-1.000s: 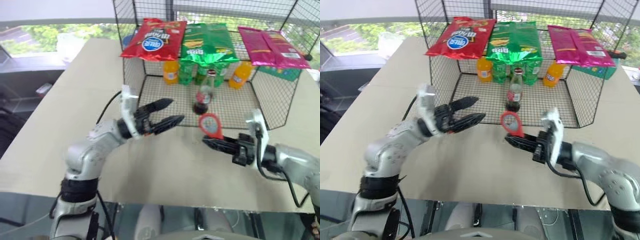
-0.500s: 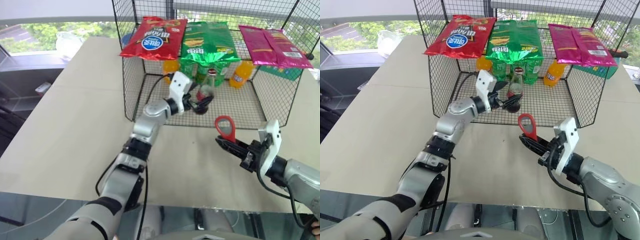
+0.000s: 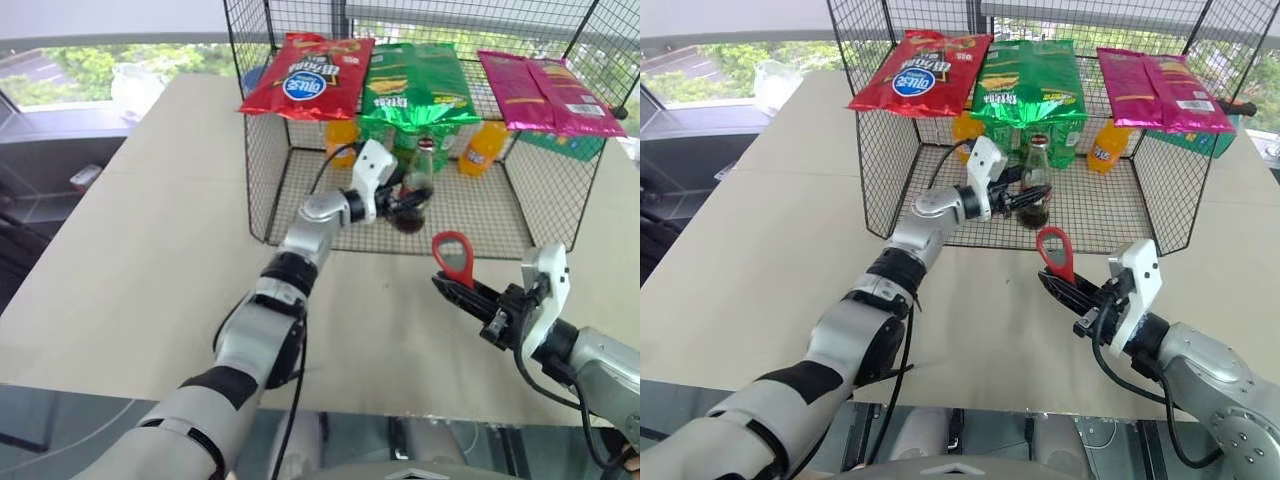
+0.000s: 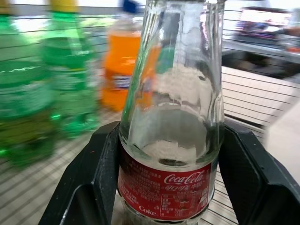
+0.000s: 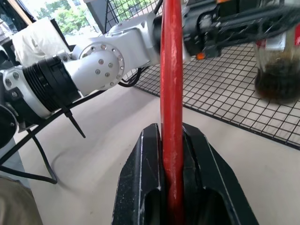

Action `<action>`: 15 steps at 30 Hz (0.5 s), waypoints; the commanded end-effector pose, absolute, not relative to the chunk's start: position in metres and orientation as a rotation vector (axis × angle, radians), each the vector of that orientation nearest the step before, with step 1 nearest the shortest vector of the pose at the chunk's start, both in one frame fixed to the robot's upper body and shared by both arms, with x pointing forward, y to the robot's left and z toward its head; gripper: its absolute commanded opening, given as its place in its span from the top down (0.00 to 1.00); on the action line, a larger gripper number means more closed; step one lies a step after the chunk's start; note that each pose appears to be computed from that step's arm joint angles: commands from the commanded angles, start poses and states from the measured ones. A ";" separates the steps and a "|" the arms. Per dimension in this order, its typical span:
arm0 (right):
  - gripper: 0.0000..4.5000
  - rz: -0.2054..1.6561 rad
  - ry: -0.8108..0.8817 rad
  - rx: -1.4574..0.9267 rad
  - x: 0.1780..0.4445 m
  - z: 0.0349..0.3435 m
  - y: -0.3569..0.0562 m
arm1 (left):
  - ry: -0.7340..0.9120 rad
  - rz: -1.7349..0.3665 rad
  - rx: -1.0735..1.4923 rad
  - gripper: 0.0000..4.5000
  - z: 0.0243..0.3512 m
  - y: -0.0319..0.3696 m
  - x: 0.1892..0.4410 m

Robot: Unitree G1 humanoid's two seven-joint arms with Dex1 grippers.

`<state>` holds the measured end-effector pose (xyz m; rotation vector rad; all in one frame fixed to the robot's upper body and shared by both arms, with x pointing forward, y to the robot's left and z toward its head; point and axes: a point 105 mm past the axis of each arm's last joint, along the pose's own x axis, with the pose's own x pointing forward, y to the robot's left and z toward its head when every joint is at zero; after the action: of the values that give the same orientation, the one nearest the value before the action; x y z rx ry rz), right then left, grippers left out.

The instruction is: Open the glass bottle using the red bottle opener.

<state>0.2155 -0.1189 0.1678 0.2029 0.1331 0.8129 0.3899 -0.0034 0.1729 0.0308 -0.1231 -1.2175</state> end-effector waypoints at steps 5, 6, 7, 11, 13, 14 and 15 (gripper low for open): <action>1.00 0.811 0.078 0.149 0.214 0.181 -0.122 | -0.195 -1.434 0.078 0.46 0.208 0.051 0.316; 1.00 0.811 0.078 0.143 0.214 0.181 -0.122 | -0.175 -1.431 0.088 0.46 0.205 0.058 0.309; 1.00 0.811 0.077 0.135 0.216 0.181 -0.122 | -0.157 -1.419 0.106 0.46 0.200 0.064 0.304; 1.00 0.823 0.077 0.118 0.221 0.182 -0.119 | -0.088 -1.369 0.159 0.46 0.177 0.080 0.290; 1.00 0.833 0.077 0.111 0.223 0.183 -0.116 | -0.066 -1.348 0.162 0.46 0.168 0.084 0.288; 1.00 0.836 0.077 0.109 0.224 0.183 -0.116 | -0.060 -1.338 0.157 0.46 0.166 0.085 0.288; 1.00 0.840 0.076 0.103 0.225 0.183 -0.114 | -0.057 -1.328 0.155 0.24 0.164 0.085 0.289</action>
<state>0.2261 -0.1164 0.1793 0.1255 0.0911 0.8290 0.2913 0.0859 0.1543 0.1176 -0.0039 -1.3357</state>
